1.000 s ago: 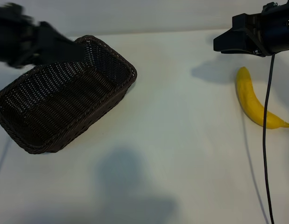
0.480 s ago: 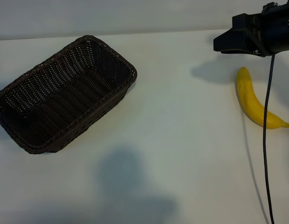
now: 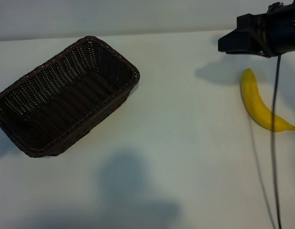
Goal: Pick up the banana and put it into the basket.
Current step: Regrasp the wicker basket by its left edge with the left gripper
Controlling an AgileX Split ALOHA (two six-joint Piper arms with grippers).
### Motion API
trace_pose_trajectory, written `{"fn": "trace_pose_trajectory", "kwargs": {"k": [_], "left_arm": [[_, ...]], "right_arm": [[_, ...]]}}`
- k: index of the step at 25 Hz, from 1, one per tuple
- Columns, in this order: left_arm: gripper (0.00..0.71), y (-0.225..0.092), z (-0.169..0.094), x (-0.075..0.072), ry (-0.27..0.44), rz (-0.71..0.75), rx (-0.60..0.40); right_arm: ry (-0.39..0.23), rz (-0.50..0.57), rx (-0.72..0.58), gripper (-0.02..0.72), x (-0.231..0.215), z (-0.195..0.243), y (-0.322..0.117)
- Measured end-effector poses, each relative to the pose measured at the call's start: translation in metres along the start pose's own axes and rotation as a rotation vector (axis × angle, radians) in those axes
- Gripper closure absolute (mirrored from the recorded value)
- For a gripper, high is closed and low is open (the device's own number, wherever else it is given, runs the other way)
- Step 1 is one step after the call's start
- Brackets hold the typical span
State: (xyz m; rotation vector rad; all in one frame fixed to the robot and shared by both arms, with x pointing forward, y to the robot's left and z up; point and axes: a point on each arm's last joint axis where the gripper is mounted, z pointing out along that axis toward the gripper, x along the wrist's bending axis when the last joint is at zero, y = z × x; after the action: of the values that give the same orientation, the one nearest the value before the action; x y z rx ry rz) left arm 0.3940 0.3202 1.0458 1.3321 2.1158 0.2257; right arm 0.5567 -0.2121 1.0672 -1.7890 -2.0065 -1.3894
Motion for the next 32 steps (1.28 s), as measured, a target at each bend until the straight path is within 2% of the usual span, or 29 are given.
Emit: {"fn": "trace_pose_trajectory", "kwargs": {"k": [4, 10, 13, 16, 20, 26, 32], "left_arm": [[0.325, 0.015, 0.027, 0.011, -0.069, -0.088, 0.05], [0.345, 0.032, 0.062, 0.043, -0.158, -0.254, 0.12], [0.35, 0.036, 0.064, 0.043, -0.222, -0.247, 0.138], [0.349, 0.046, 0.057, 0.038, -0.244, -0.231, 0.134], [0.349, 0.052, 0.053, 0.039, -0.205, -0.215, 0.171], [0.345, 0.043, 0.053, 0.051, -0.081, -0.185, 0.265], [0.261, 0.048, 0.05, 0.052, -0.053, -0.173, 0.26]], "right_arm": [[-0.021, -0.001, -0.027, 0.463, -0.002, 0.0, 0.002], [-0.022, -0.001, -0.029, 0.463, -0.002, 0.0, 0.003], [-0.024, -0.001, -0.031, 0.463, -0.002, 0.0, 0.003], [-0.024, -0.001, -0.031, 0.462, -0.002, 0.0, 0.003], [-0.024, -0.001, -0.031, 0.463, -0.002, 0.0, 0.003], [-0.024, -0.001, -0.032, 0.463, -0.002, 0.0, 0.003], [-0.024, -0.001, -0.032, 0.463, -0.002, 0.0, 0.003]]}}
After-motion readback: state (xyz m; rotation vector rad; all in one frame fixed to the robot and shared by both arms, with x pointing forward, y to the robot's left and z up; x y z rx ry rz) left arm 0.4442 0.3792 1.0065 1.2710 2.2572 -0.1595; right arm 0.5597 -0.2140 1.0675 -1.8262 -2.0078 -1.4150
